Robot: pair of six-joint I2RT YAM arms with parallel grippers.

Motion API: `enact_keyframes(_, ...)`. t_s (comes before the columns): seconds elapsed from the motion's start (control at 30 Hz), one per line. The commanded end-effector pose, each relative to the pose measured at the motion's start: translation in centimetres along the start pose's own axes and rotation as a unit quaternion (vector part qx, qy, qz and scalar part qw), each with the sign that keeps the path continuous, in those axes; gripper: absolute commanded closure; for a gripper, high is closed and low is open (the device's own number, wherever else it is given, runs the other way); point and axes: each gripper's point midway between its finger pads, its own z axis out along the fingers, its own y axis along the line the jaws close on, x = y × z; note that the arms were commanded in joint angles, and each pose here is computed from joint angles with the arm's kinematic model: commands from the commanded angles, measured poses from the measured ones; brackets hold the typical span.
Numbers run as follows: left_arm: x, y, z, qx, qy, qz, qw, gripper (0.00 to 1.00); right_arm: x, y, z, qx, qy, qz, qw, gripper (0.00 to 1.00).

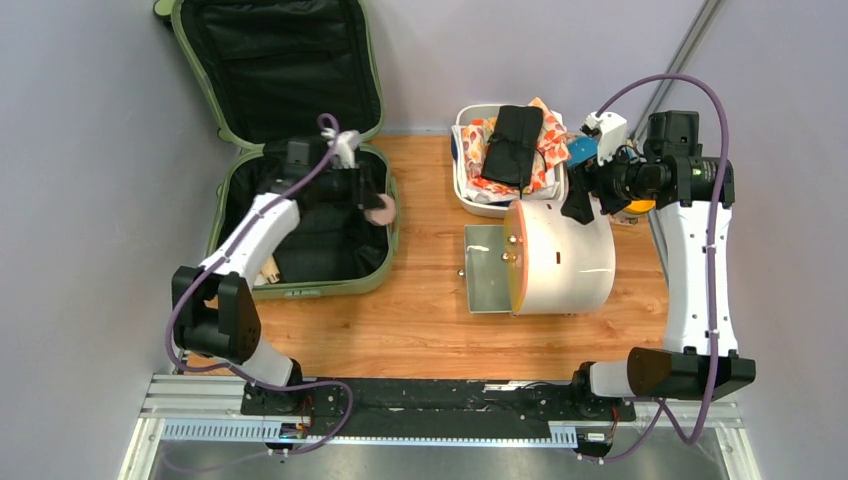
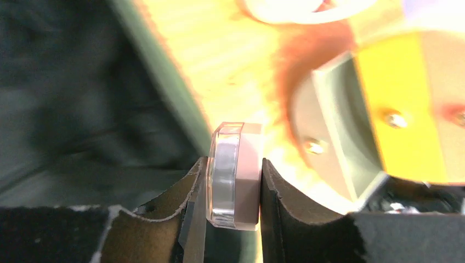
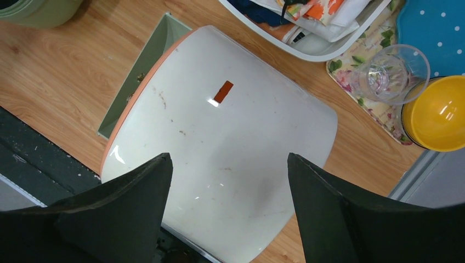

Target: Open, take out, and arrange the luggage

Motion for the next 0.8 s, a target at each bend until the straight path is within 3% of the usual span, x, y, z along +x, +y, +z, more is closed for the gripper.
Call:
enact_keyframes(0.0, 1.4, -10.5, 2.2, 0.116, 0.007, -0.002, 0.993, 1.00, 1.1, 2.4, -1.3, -0.031, 0.005, -0.007, 0.999, 0.19)
enact_keyframes(0.3, 4.6, -21.3, 9.2, 0.198, 0.055, 0.067, 0.976, 1.00, 0.8, 3.5, -1.8, -0.047, -0.013, -0.004, 0.999, 0.20)
enact_keyframes(0.77, 11.6, -24.4, 16.2, 0.191, 0.125, 0.110, 0.967, 1.00, 0.7, 4.0, -2.2, -0.047, -0.027, 0.001, 0.999, 0.20)
